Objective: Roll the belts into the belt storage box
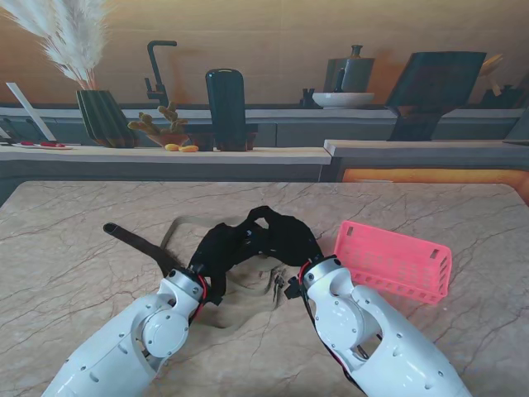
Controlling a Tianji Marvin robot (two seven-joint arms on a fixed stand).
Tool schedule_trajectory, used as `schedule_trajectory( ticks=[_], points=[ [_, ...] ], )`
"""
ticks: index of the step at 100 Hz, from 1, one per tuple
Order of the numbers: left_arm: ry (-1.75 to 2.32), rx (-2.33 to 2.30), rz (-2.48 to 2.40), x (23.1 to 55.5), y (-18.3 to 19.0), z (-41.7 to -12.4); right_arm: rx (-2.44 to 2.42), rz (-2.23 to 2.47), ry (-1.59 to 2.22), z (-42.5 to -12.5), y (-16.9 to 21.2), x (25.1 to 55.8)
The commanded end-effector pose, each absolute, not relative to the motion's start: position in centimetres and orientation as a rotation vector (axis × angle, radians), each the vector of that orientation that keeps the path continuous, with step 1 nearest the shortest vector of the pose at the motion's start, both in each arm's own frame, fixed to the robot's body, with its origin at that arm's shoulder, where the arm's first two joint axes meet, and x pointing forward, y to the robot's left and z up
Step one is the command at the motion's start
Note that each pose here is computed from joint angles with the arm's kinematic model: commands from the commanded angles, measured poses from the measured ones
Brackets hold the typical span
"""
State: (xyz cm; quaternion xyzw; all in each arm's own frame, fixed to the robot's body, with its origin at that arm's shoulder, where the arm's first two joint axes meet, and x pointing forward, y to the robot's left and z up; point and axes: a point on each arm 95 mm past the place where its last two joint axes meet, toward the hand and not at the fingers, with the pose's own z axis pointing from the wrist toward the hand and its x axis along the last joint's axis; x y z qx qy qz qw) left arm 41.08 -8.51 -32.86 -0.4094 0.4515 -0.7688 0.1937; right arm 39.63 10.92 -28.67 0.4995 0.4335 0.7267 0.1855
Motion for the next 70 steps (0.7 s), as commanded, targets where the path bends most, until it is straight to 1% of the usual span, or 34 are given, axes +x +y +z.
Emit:
schedule_trajectory(
  ticks=[1, 26, 55, 70],
  points=[
    [1.256, -1.150, -2.161, 41.1, -8.7, -32.7, 1.403, 2.056, 1.223, -28.6, 11.2, 39.2],
    [1.262, -1.176, -2.159, 41.3, -8.6, -32.7, 1.371, 2.091, 1.201, -28.5, 10.2, 39.0],
    [1.256, -1.186, -2.150, 41.3, -8.3, -32.7, 0.989, 2.060, 1.299, -28.1, 7.0, 38.7],
    [1.253, -1.183, -2.151, 41.3, -8.3, -32.7, 0.892, 2.049, 1.312, -28.5, 6.4, 38.7]
  ],
)
